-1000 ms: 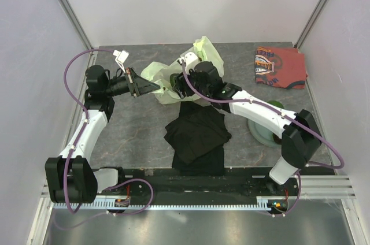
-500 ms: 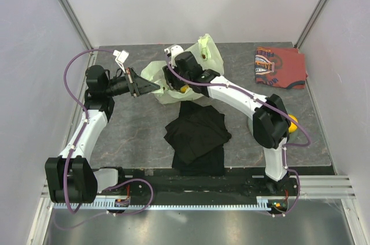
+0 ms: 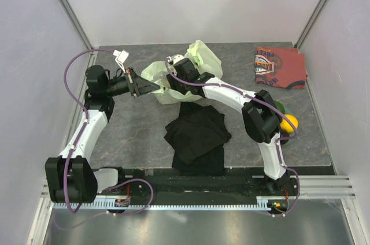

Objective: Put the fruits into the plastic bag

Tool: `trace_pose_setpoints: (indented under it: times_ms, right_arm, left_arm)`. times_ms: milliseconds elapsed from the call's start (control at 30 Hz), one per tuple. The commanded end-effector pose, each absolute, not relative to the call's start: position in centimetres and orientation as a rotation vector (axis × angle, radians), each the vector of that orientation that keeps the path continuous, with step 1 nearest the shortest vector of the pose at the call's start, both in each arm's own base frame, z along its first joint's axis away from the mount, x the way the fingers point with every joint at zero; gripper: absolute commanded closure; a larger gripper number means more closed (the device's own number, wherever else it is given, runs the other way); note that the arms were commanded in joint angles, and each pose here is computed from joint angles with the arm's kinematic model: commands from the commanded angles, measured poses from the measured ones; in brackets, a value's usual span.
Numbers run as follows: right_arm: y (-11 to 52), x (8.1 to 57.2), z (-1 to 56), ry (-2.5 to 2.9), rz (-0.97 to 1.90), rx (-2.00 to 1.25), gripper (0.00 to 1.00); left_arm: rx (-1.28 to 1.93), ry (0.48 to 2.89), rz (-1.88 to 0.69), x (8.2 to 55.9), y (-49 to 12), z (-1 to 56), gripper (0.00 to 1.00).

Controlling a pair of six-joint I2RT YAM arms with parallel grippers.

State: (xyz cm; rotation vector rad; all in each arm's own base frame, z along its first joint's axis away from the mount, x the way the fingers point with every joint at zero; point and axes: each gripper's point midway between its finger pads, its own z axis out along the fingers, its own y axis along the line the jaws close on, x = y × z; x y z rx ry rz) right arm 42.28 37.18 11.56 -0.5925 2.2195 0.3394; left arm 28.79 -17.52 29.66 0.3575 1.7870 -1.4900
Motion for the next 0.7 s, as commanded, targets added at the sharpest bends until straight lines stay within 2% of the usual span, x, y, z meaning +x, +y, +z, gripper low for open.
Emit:
trace_pose_setpoints:
  times_ms: [0, 100, 200, 233, 333, 667]
  right_arm:
    - [36.86, 43.35, 10.83, 2.241, 0.337, -0.518, 0.71]
    - [36.76, 43.30, 10.64, 2.247, 0.337, -0.515, 0.63]
    - [36.56, 43.14, 10.53, 2.248, 0.330, -0.526, 0.50]
    - [36.45, 43.14, 10.74, 2.244, 0.330, -0.530, 0.41]
    - [36.55, 43.04, 10.86, 2.239, 0.333, -0.541, 0.31]
    - [36.64, 42.78, 11.35, 2.233, 0.352, -0.547, 0.23]
  left_arm:
    - [0.413, 1.736, -1.440, 29.26, -17.45, 30.77, 0.98]
    - [0.412, 1.736, -1.439, 29.33, -17.40, 30.79, 0.98]
    - [0.412, 1.737, -1.441, 29.29, -17.45, 30.73, 0.98]
    - [0.416, 1.735, -1.440, 29.24, -17.45, 30.77, 0.98]
    - [0.414, 1.735, -1.440, 29.27, -17.45, 30.83, 0.98]
    - [0.415, 1.736, -1.441, 29.24, -17.45, 30.77, 0.98]
